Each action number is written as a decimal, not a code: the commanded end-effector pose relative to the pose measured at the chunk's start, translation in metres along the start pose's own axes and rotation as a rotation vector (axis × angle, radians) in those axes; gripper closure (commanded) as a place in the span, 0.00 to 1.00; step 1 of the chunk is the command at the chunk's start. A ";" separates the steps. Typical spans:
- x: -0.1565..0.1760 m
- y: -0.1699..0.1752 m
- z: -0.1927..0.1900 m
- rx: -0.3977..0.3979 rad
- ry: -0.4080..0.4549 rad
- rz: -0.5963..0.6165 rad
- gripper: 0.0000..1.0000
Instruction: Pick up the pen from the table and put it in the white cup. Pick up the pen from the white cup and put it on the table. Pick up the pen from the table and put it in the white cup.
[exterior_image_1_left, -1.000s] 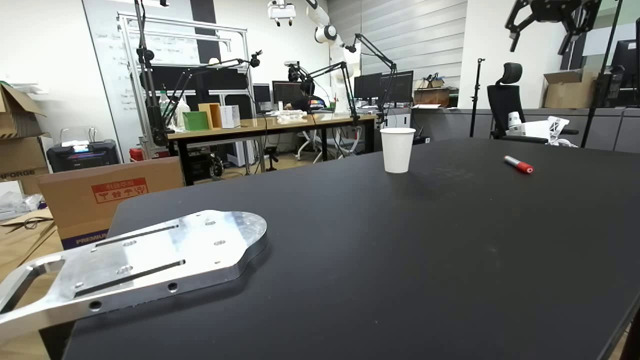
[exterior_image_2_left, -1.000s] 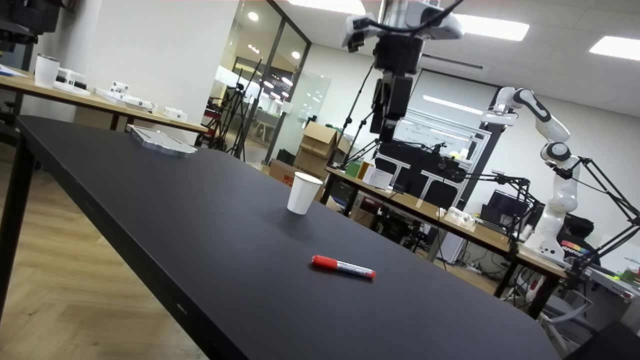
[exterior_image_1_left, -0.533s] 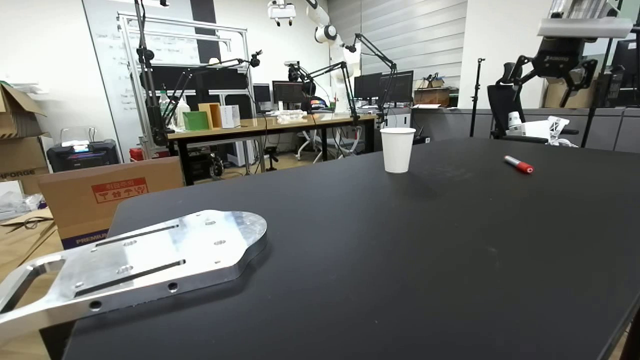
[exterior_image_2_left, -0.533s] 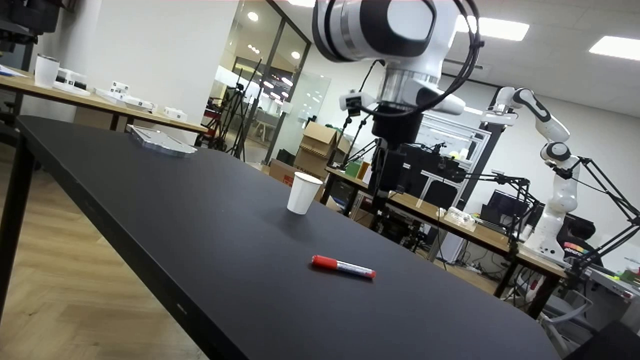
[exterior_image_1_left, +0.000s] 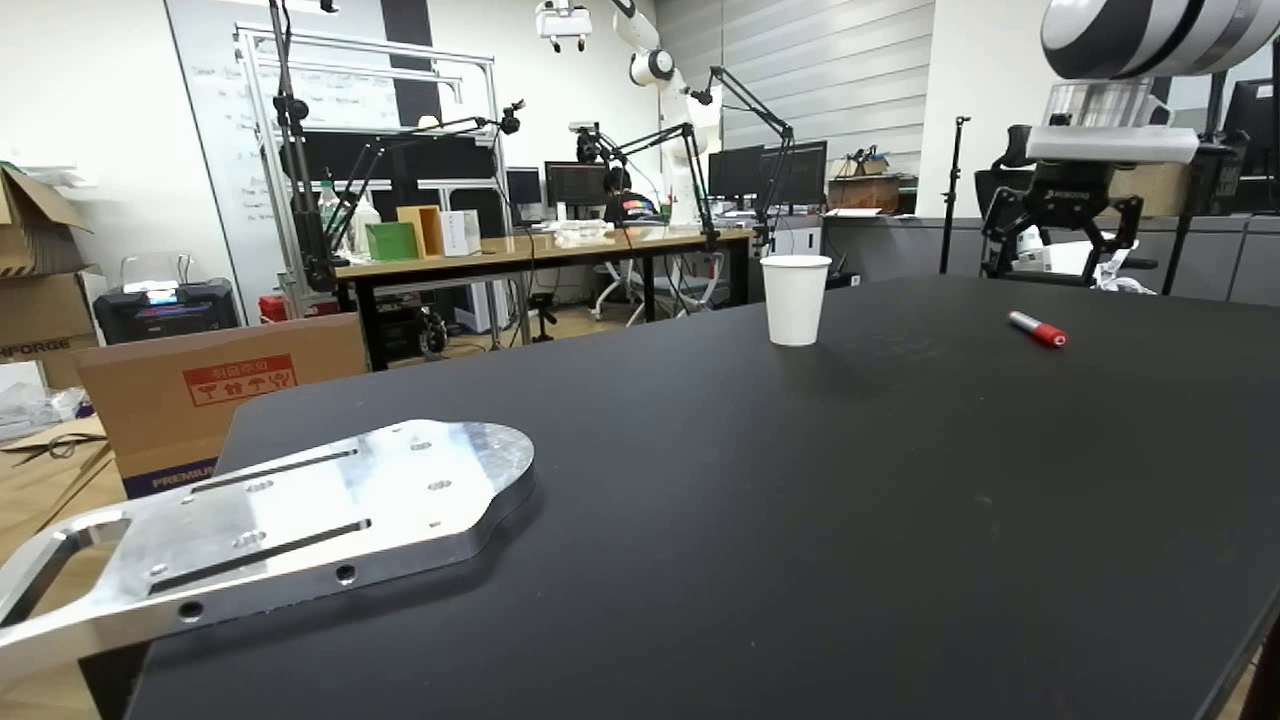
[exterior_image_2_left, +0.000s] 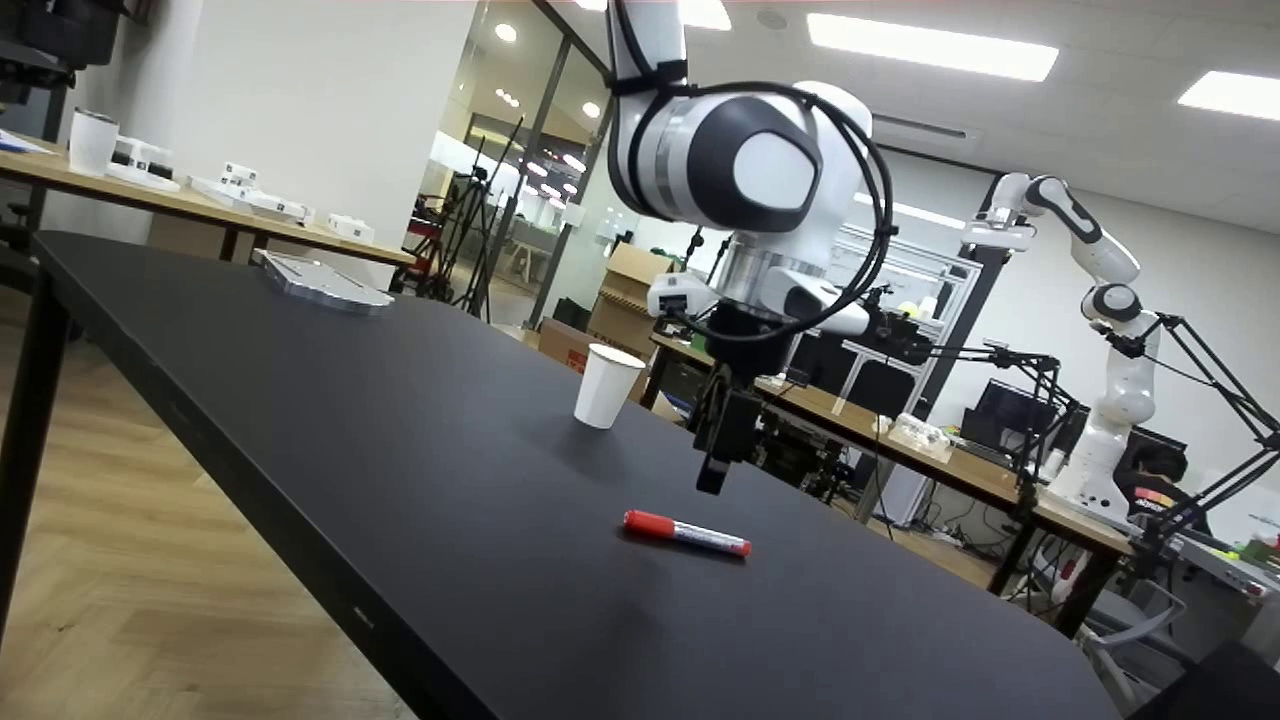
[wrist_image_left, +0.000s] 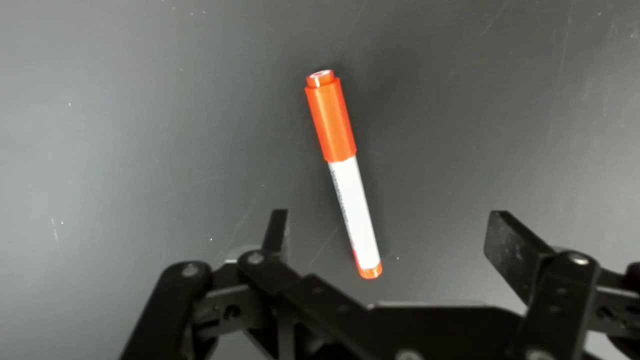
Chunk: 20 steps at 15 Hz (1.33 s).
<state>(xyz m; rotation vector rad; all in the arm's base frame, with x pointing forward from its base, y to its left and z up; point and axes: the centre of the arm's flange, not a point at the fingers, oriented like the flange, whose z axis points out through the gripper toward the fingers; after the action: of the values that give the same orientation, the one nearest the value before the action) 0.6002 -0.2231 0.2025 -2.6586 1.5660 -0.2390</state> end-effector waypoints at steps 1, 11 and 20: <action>0.011 -0.014 0.024 -0.008 -0.030 -0.013 0.00; 0.007 -0.015 0.063 -0.049 -0.096 -0.041 0.00; 0.021 -0.017 0.068 -0.121 -0.120 -0.020 0.69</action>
<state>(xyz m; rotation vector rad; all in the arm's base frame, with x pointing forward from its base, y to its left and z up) 0.6195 -0.2296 0.1393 -2.7209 1.5225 -0.0098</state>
